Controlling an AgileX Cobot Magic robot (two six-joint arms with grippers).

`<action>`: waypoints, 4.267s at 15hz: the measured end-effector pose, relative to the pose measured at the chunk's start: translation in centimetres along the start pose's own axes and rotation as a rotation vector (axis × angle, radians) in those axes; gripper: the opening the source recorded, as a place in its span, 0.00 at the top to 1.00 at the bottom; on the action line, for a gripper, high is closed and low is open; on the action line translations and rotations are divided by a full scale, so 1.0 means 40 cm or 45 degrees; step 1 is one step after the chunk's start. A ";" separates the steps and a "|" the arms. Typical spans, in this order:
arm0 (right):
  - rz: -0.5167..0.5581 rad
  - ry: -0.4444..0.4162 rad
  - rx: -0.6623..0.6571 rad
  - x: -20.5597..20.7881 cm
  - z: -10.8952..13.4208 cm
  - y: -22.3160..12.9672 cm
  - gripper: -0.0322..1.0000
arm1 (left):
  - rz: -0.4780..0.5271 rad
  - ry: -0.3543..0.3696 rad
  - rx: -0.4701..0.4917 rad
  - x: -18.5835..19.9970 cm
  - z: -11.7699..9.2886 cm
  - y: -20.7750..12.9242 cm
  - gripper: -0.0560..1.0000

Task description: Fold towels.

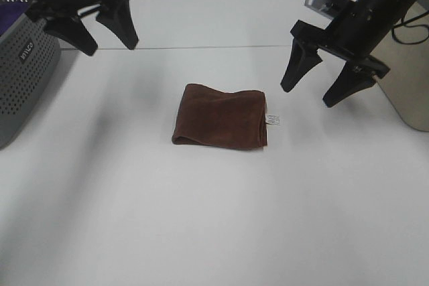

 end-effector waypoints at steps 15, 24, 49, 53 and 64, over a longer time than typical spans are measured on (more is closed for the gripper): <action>-0.384 -0.351 0.151 0.178 -0.064 -0.575 0.21 | -0.259 0.512 -0.047 0.413 -0.163 -0.677 0.27; -0.789 -0.271 0.423 0.115 -0.180 -0.807 0.21 | -0.367 0.482 -0.211 0.287 -0.167 -0.850 0.27; -1.257 -0.221 0.306 0.153 -0.202 -0.903 0.25 | -0.867 0.714 -0.234 0.357 -0.221 -0.943 0.27; -1.382 -0.182 0.345 0.153 -0.202 -0.939 0.25 | -0.905 0.727 -0.241 0.360 -0.227 -0.953 0.27; -1.386 -0.170 0.348 0.153 -0.201 -0.941 0.25 | -0.904 0.727 -0.241 0.360 -0.227 -0.953 0.27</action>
Point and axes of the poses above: a point on each arm's last joint axis where the gripper is mounted, x pointing back along that axis away from the gripper, z along the wrist's bending axis when the last joint is at zero, y = z × x, the point moved 3 cm from there along -x, pointing out along that axis toward the gripper, and after that the axes turned 14 degrees about -x, right-handed, at the moved point
